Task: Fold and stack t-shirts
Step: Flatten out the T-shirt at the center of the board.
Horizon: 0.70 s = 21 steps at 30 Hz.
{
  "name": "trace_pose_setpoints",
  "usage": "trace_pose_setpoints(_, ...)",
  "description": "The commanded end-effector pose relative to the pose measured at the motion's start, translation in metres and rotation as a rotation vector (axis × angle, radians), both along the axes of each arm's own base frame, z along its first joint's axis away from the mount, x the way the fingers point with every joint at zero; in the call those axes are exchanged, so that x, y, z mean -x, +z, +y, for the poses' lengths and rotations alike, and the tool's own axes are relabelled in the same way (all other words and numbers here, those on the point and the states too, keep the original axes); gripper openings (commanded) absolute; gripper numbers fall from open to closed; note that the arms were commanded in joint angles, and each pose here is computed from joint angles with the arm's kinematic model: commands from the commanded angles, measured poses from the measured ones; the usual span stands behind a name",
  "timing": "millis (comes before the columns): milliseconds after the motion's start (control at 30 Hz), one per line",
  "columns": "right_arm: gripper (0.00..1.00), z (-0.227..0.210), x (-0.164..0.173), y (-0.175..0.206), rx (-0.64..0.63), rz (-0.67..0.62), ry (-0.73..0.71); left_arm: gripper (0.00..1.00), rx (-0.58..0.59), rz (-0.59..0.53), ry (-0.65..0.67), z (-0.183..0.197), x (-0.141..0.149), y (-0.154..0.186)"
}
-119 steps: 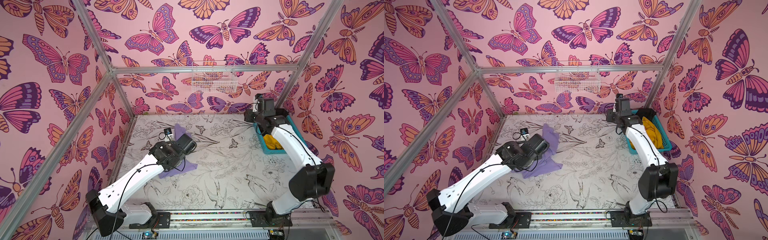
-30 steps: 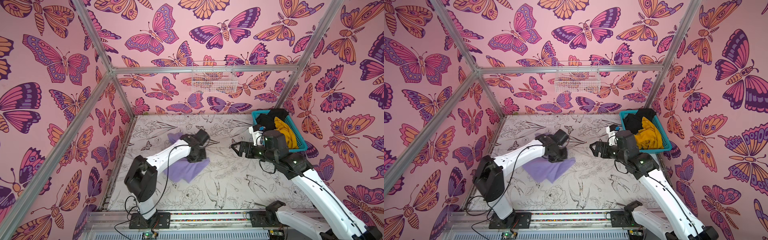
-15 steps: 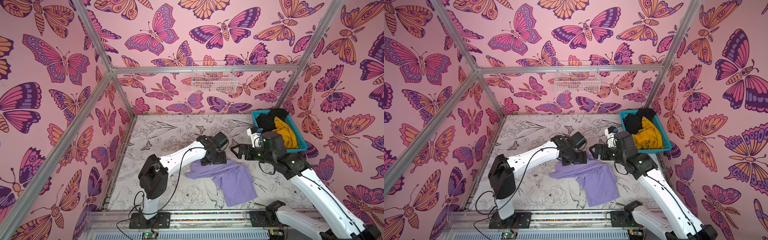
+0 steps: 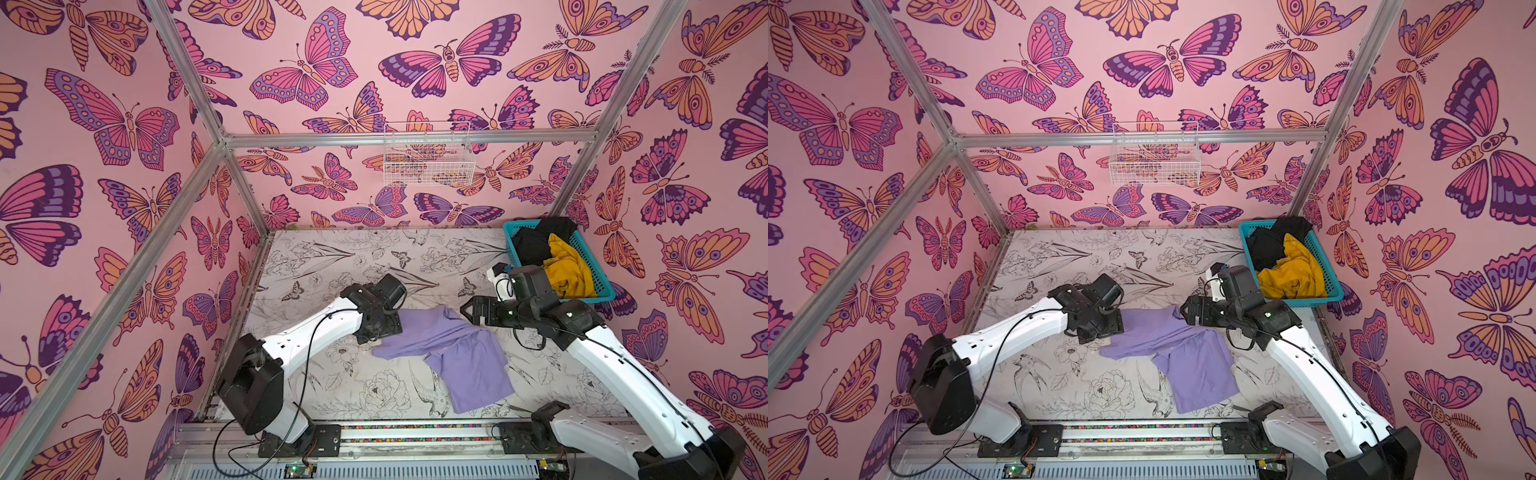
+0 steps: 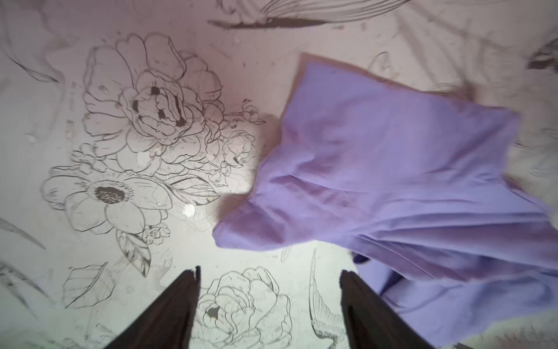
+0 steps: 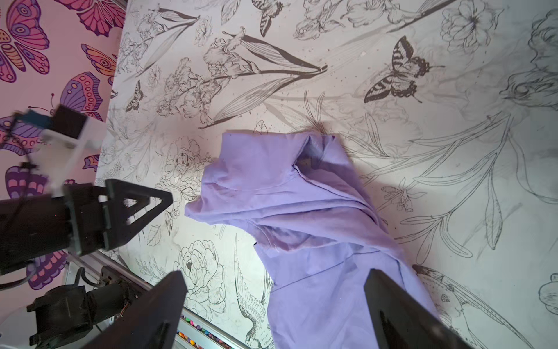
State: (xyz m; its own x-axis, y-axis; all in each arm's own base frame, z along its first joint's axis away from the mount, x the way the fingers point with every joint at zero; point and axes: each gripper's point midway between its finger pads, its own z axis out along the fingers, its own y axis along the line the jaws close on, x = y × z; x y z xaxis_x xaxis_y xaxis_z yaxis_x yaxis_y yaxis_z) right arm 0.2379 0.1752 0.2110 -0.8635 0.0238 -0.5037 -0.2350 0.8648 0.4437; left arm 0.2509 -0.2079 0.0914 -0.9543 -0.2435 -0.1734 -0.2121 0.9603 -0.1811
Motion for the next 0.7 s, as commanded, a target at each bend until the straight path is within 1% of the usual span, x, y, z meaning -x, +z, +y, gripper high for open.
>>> trace_pose_setpoints(0,0.98,0.001,0.004,0.003,-0.015,-0.002,-0.001,0.65,0.153,-0.053,-0.007,-0.026,-0.032,-0.010)
trace_pose_setpoints(133,0.98,-0.003,0.006,0.007,-0.006,-0.012,0.000,0.65,0.185,-0.081,-0.070,-0.042,-0.058,-0.011)
trace_pose_setpoints(267,0.98,-0.008,0.009,0.006,0.006,-0.024,-0.013,0.64,0.192,-0.074,-0.116,-0.053,-0.069,-0.017)
trace_pose_setpoints(333,0.98,-0.010,0.009,0.005,0.008,-0.026,-0.021,0.62,0.211,-0.031,-0.125,-0.058,-0.068,-0.027)
trace_pose_setpoints(467,0.99,-0.013,0.011,0.006,0.019,-0.028,-0.028,0.56,0.215,0.046,-0.103,-0.058,-0.058,-0.044)
trace_pose_setpoints(533,0.99,-0.014,0.011,0.006,0.025,-0.031,-0.027,0.54,0.190,0.074,-0.095,-0.053,-0.051,-0.043)
trace_pose_setpoints(567,0.99,-0.014,0.011,0.006,0.027,-0.031,-0.028,0.53,0.158,0.076,-0.101,-0.049,-0.047,-0.040)
trace_pose_setpoints(667,0.99,-0.014,0.010,0.003,0.026,-0.025,-0.030,0.54,0.014,0.037,-0.139,-0.033,-0.040,-0.023)
